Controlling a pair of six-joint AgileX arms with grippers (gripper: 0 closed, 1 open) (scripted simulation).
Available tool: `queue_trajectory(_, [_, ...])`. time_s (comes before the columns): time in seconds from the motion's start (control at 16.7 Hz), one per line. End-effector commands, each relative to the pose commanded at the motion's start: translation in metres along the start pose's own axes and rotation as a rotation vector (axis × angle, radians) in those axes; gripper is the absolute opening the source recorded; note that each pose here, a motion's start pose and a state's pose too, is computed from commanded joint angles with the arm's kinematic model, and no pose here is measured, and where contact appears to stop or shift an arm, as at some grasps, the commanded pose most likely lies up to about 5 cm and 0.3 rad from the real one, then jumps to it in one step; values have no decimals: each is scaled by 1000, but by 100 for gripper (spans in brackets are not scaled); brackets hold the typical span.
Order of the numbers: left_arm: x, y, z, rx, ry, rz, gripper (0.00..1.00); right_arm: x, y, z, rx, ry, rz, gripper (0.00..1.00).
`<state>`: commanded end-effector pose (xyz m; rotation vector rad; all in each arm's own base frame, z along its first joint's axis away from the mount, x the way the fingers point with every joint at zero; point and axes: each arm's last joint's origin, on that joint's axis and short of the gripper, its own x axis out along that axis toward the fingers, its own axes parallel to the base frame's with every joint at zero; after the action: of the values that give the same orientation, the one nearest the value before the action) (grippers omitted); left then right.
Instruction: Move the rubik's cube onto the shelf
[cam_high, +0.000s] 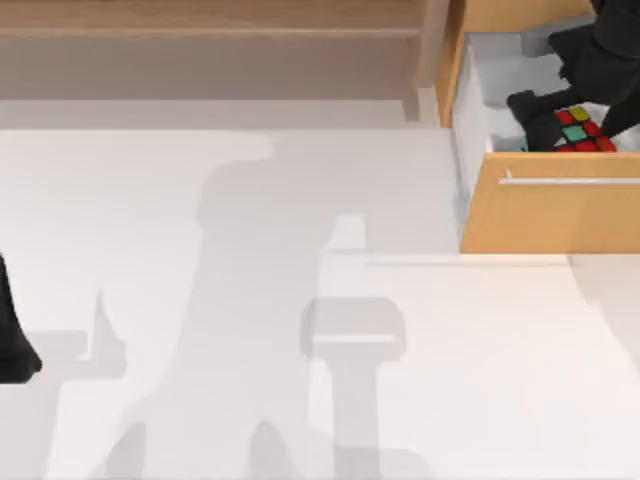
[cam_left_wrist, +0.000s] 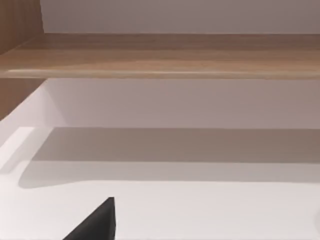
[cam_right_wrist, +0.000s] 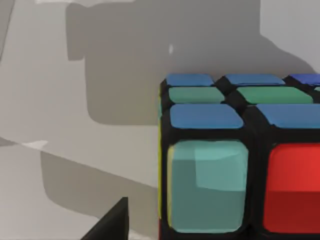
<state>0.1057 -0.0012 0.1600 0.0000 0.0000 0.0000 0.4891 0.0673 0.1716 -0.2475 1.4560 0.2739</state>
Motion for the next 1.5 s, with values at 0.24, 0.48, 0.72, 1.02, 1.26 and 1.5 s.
queue_trajectory(0.24, [0, 0, 0, 0, 0, 0, 100, 0, 0, 0, 0, 0, 0, 47])
queue_trajectory(0.48, [0, 0, 0, 0, 0, 0, 100, 0, 0, 0, 0, 0, 0, 17])
queue_trajectory(0.72, [0, 0, 0, 0, 0, 0, 100, 0, 0, 0, 0, 0, 0, 0])
queue_trajectory(1.02, [0, 0, 0, 0, 0, 0, 100, 0, 0, 0, 0, 0, 0, 0])
queue_trajectory(1.26, [0, 0, 0, 0, 0, 0, 100, -9, 2, 0, 2, -11, -5, 0])
queue_trajectory(1.5, [0, 0, 0, 0, 0, 0, 100, -90, 10, -8, 13, -116, -38, 0])
